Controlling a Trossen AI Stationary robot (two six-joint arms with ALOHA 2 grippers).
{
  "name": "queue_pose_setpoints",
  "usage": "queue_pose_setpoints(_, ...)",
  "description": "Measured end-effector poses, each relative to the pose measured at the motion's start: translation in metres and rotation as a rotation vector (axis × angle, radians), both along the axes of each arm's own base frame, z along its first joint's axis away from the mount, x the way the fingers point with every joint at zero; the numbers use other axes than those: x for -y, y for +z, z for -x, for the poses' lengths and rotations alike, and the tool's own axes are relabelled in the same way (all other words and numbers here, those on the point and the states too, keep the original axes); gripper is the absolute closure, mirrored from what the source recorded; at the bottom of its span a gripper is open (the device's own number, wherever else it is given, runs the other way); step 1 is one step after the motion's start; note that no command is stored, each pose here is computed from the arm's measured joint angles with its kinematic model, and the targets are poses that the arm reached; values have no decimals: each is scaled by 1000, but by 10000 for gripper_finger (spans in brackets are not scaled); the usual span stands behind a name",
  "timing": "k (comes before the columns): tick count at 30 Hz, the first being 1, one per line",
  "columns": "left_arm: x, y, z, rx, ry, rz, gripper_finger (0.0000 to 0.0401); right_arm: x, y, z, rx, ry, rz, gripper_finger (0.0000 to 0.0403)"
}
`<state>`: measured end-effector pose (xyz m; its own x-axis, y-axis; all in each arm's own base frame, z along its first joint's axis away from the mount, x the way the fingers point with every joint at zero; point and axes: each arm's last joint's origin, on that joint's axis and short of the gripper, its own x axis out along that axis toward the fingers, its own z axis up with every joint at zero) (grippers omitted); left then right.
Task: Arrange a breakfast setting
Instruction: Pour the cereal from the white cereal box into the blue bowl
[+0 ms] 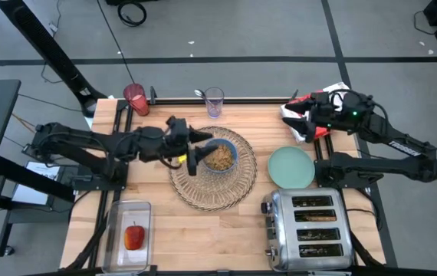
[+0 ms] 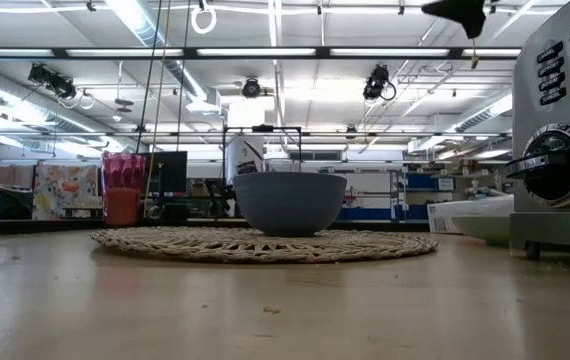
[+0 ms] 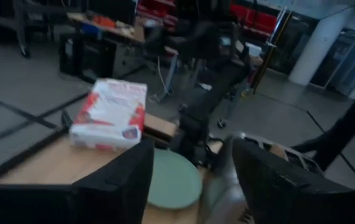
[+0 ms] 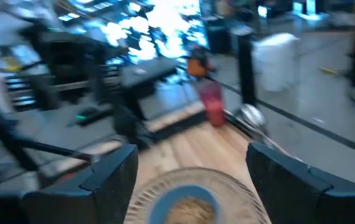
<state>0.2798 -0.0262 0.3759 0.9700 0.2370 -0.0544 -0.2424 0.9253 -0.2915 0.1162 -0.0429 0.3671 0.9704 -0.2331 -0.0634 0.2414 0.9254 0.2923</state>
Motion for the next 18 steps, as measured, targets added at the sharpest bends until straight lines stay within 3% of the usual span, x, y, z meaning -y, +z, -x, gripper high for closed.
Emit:
queue_pose_setpoints(7,-6,13,20,-6,10,-69,254,-4,3,-1,24,121,61,159)
queue_pose_setpoints(18,-11,35,66,1,25,-164,317,-3,8,-3,73,99,79,208)
